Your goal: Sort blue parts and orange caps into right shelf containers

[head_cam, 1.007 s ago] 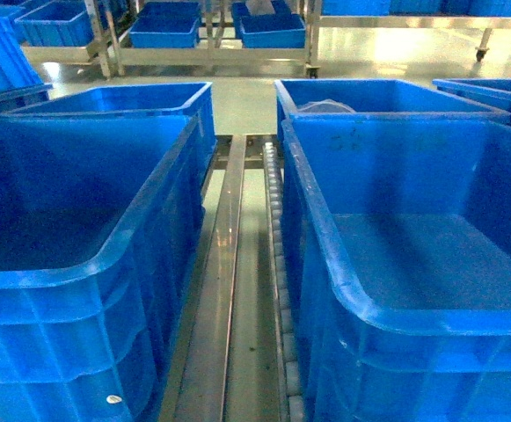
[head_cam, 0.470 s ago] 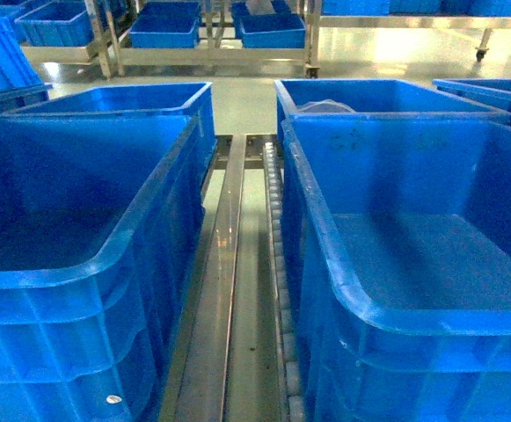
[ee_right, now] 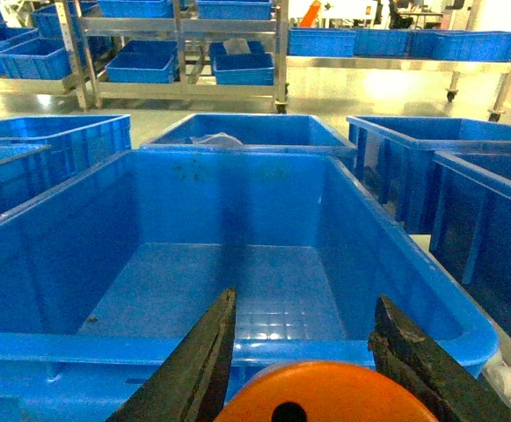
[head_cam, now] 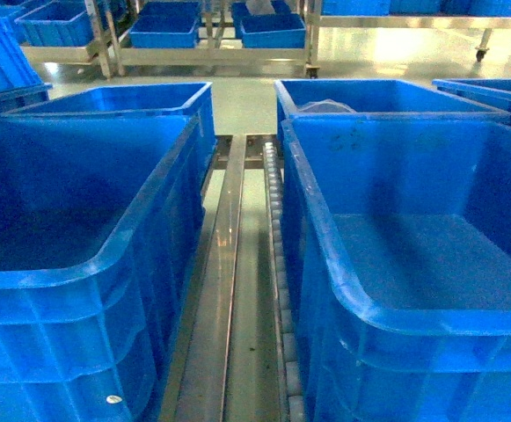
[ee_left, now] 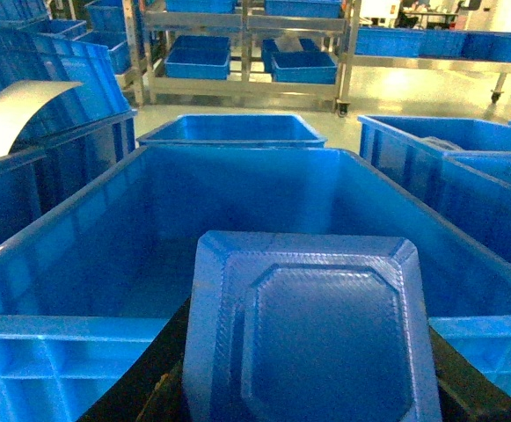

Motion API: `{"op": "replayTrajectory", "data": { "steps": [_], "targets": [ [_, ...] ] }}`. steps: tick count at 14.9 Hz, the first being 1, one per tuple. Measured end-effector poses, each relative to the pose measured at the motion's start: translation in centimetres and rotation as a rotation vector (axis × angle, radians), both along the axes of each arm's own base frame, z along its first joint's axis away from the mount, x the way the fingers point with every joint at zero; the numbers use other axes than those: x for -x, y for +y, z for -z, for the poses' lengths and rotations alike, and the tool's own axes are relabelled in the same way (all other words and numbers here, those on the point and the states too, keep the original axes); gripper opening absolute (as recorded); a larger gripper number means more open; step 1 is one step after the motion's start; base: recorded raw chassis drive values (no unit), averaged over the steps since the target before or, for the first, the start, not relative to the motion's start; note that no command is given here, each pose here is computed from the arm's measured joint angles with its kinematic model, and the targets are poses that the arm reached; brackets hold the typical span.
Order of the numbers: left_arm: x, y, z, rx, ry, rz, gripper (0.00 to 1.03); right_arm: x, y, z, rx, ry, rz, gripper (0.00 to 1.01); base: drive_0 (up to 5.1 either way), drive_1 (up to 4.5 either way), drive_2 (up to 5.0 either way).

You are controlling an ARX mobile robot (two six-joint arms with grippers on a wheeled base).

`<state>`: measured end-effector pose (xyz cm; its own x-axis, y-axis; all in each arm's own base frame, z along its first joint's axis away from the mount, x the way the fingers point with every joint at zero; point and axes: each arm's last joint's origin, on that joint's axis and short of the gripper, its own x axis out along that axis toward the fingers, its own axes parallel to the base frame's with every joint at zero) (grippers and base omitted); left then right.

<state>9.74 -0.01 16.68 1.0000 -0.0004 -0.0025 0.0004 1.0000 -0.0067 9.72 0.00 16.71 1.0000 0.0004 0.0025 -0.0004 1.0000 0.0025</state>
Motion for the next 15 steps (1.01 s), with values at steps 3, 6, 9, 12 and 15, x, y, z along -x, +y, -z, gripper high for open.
{"op": "replayTrajectory", "data": {
  "steps": [3,6,9,12,15],
  "targets": [
    [0.0,0.0,0.0,0.0,0.0,0.0,0.44,0.0,0.0,0.0,0.0,0.0,0.0,0.42,0.0,0.0,0.0],
    [-0.1,-0.3,0.5,0.025,0.097,-0.072,0.44,-0.2,0.4,0.7,0.059,0.128,0.176,0.42,0.0,0.0,0.0],
    [-0.1,0.0,0.2,0.041,0.083,-0.116,0.44,-0.1,0.0,0.4,0.059,0.114,0.26,0.42,0.0,0.0,0.0],
    [-1.1,0.1,-2.0,0.062,0.038,-0.104,0.44,-1.0,0.6,-1.4,0.038,0.108,0.176,0.42,0.0,0.0,0.0],
    [-4.0,0.7,-6.0,0.064,-0.026,-0.087,0.44,-3.4,1.2,-5.5,-0.008,0.057,0.068,0.42,0.0,0.0,0.0]
  ]
}}
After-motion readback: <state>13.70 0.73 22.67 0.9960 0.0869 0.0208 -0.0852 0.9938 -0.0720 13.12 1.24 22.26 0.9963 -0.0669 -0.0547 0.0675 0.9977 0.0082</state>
